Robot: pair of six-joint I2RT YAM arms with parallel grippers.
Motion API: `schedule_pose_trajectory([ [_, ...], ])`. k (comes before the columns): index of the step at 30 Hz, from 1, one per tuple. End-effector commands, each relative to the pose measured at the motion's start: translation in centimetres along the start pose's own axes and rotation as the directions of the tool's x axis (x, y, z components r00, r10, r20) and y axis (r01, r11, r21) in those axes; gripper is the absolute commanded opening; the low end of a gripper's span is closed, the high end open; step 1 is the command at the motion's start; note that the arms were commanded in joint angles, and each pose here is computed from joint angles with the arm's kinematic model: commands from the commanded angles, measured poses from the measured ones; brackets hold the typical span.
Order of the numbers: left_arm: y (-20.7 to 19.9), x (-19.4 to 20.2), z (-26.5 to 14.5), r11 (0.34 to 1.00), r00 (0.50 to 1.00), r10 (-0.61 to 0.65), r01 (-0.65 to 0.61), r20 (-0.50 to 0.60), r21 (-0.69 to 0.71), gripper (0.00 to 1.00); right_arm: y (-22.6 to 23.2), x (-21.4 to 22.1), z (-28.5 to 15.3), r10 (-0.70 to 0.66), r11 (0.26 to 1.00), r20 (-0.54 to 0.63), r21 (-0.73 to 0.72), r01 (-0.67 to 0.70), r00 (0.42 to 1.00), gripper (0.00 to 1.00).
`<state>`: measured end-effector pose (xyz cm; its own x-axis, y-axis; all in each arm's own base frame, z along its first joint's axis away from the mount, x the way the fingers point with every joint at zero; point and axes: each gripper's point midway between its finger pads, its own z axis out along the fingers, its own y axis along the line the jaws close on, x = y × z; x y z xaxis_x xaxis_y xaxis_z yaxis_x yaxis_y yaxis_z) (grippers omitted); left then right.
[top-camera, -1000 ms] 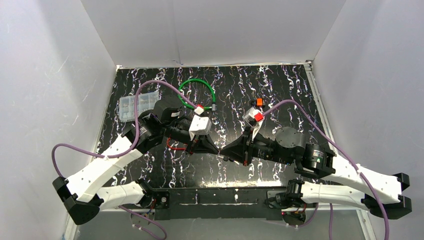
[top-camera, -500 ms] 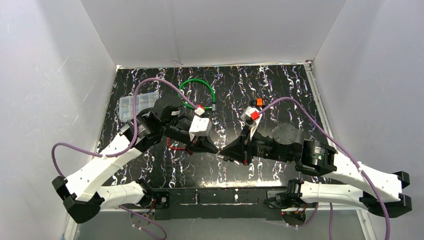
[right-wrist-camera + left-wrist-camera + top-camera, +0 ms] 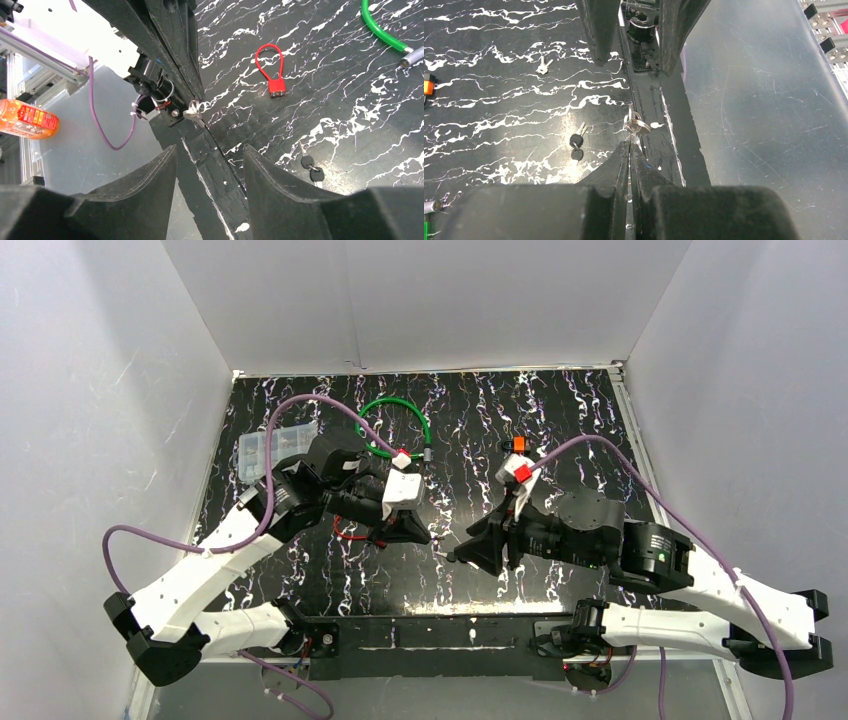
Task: Unlock with the key
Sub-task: Pick up the key from the center of the board.
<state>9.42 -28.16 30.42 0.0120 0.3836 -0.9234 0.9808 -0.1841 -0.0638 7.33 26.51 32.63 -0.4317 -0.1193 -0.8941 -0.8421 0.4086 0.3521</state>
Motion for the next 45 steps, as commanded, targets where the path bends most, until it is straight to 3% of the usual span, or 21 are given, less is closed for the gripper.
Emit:
schedule_pose_trajectory([
  [1, 0.4, -0.6, -0.3, 0.999, 0.999, -0.046, 0.045, -0.011, -0.031, 0.00, 0.8, -3.7, -0.6, -0.029, 0.999, 0.157, -0.029, 0.034, 0.987, 0.60],
  [7, 0.2, -0.3, -0.2, 0.997, 0.994, -0.072, 0.070, -0.077, -0.023, 0.00, 1.1, -4.1, 1.4, -0.054, 0.995, 0.246, -0.065, 0.072, 0.968, 0.60],
  [11, 0.4, 0.3, -0.3, 0.996, 0.985, -0.082, 0.076, -0.154, -0.045, 0.00, 1.0, -3.7, 2.3, -0.058, 0.995, 0.237, -0.064, 0.075, 0.970, 0.57],
  [13, 0.7, 1.7, -0.3, 0.997, 0.957, -0.062, 0.045, -0.282, -0.066, 0.00, 0.0, -2.7, 2.5, -0.059, 0.998, 0.200, -0.019, 0.064, 0.978, 0.57],
  [16, 1.2, 5.4, -1.1, 0.995, 0.833, -0.083, 0.039, -0.546, -0.092, 0.00, -2.0, -1.0, 1.9, -0.044, 0.998, 0.183, 0.060, 0.034, 0.982, 0.61],
  [18, 1.0, 7.0, -1.7, 0.993, 0.740, -0.117, 0.075, -0.662, -0.092, 0.00, -2.8, -0.4, 1.3, -0.026, 0.997, 0.206, 0.082, 0.009, 0.978, 0.62],
  [22, 1.1, 9.2, -3.1, 0.988, 0.601, -0.155, 0.094, -0.784, -0.124, 0.00, -3.8, 0.4, 0.2, 0.015, 0.993, 0.232, 0.107, -0.041, 0.973, 0.63],
  [26, 0.7, 9.0, -4.1, 0.989, 0.540, -0.146, 0.101, -0.829, -0.108, 0.00, -4.6, 1.6, -0.8, 0.055, 0.989, 0.232, 0.123, -0.085, 0.971, 0.63],
  [28, 0.5, 8.2, -4.4, 0.991, 0.556, -0.132, 0.095, -0.821, -0.095, 0.00, -4.9, 2.2, -1.3, 0.075, 0.987, 0.251, 0.119, -0.107, 0.965, 0.63],
  [32, -0.2, 6.3, -3.8, 0.995, 0.645, -0.092, 0.081, -0.758, -0.052, 0.00, -4.0, 1.9, -1.2, 0.064, 0.995, 0.289, 0.055, -0.083, 0.955, 0.63],
  [37, -0.7, 3.4, -3.3, 0.995, 0.713, -0.087, 0.091, -0.695, -0.032, 0.00, -2.7, 1.0, -0.3, 0.025, 1.000, 0.307, -0.001, -0.026, 0.951, 0.63],
  [40, -1.1, 2.9, -3.3, 0.995, 0.717, -0.079, 0.096, -0.692, -0.014, 0.00, -1.6, -0.7, 0.5, -0.016, 0.997, 0.418, -0.063, 0.047, 0.908, 0.64],
  [43, -1.4, 2.9, -3.5, 0.995, 0.709, -0.076, 0.100, -0.701, -0.007, 0.00, -0.2, -2.2, 0.6, -0.057, 0.983, 0.534, -0.117, 0.141, 0.844, 0.73],
  [45, -1.5, 2.8, -3.5, 0.996, 0.713, -0.071, 0.093, -0.698, -0.006, 0.00, 0.1, -2.7, 1.2, -0.080, 0.979, 0.549, -0.115, 0.170, 0.832, 0.75],
])
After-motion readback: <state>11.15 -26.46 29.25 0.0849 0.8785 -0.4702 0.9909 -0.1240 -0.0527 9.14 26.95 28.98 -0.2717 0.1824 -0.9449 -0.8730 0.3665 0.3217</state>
